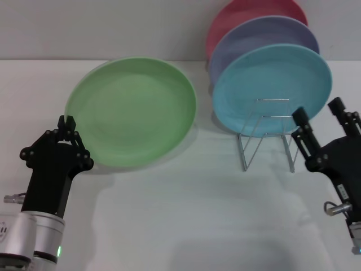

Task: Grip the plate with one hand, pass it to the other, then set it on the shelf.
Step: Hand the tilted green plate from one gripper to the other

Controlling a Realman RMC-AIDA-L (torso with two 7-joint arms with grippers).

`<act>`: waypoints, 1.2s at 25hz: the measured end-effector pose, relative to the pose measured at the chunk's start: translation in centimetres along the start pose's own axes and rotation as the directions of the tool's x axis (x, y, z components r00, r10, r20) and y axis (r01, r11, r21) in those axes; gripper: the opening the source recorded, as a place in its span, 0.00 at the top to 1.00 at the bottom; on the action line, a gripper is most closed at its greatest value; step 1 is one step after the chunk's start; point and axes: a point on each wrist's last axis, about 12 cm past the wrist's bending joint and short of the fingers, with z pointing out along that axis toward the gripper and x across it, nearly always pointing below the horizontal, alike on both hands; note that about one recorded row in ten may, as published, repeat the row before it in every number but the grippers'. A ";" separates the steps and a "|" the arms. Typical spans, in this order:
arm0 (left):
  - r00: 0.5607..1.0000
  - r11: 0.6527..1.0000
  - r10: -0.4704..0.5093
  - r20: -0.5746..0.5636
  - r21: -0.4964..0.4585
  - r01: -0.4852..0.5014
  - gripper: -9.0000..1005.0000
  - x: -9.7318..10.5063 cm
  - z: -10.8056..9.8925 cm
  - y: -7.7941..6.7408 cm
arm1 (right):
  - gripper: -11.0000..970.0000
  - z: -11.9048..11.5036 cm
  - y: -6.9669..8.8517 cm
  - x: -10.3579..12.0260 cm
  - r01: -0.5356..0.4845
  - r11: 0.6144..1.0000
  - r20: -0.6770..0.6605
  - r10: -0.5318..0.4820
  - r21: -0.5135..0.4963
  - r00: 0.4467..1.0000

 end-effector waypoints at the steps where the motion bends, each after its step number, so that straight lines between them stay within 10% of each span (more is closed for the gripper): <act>1: 1.000 1.000 0.002 0.002 0.000 -0.002 0.96 0.0 0.0 -0.1 | 0.29 0.2 0.3 0.1 -0.006 1.000 -0.010 0.005 -0.024 1.000; 30: 0.994 0.994 0.109 0.029 0.007 -0.109 0.96 -0.6 -0.7 -1.1 | 0.29 4.3 4.1 2.1 -0.057 0.970 -0.171 0.016 -0.237 0.985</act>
